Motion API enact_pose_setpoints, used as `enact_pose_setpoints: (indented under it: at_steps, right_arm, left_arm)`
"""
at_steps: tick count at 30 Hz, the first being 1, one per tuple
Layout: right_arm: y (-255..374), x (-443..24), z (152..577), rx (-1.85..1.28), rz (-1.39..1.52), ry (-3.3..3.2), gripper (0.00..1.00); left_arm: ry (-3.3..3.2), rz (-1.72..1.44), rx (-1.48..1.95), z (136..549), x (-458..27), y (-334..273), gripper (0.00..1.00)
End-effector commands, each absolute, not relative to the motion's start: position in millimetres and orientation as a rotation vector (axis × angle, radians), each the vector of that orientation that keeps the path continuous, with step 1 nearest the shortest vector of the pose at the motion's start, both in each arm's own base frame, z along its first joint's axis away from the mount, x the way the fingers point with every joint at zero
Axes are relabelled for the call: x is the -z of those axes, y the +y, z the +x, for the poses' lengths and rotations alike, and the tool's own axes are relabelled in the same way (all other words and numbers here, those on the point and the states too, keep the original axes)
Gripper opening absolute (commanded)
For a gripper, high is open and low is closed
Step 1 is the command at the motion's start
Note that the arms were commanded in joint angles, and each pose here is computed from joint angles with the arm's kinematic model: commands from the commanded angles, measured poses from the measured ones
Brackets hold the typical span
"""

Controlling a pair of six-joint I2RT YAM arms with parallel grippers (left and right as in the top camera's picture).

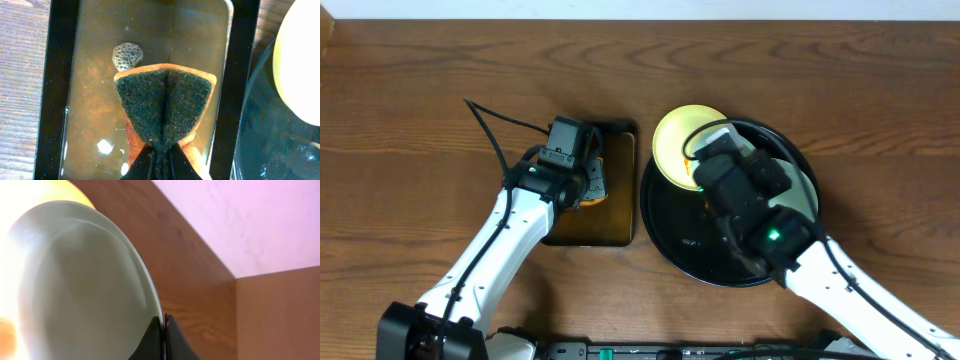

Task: Clean dirty plates on tray and stack at the side
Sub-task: 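Lift the scrubbed pale green plate with the right gripper, place it right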

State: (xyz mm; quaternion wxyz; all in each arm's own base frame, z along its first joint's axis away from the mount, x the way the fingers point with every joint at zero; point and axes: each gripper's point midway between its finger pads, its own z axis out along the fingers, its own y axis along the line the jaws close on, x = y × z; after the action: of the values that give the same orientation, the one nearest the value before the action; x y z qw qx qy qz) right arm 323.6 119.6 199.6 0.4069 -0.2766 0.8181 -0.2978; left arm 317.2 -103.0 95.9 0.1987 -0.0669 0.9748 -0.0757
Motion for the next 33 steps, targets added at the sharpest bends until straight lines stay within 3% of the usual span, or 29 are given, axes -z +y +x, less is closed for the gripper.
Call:
enact_pose_setpoints:
  at_steps: [1,8,16,25,33]
  right_arm:
    - [121,-221,327,0.893,-0.679,1.97,0.01]
    - [124,-225,331,0.876,-0.645,1.955,0.01]
    - [72,-205,346,0.682,-0.216,2.123,0.01]
    - [-43,-181,362,0.463,0.388,2.241,0.01]
    - [-153,-166,332,0.407,0.892,2.19,0.01]
  left_arm:
    - [2.733,-0.172,0.181,317,-92,-99,0.08]
    - [2.732,-0.172,0.181,317,-92,-99,0.08]
    - [2.734,-0.172,0.181,316,-92,-99,0.08]
    - [2.734,-0.172,0.181,316,-92,-99,0.08]
    - [2.734,-0.172,0.18,316,-92,-99,0.08]
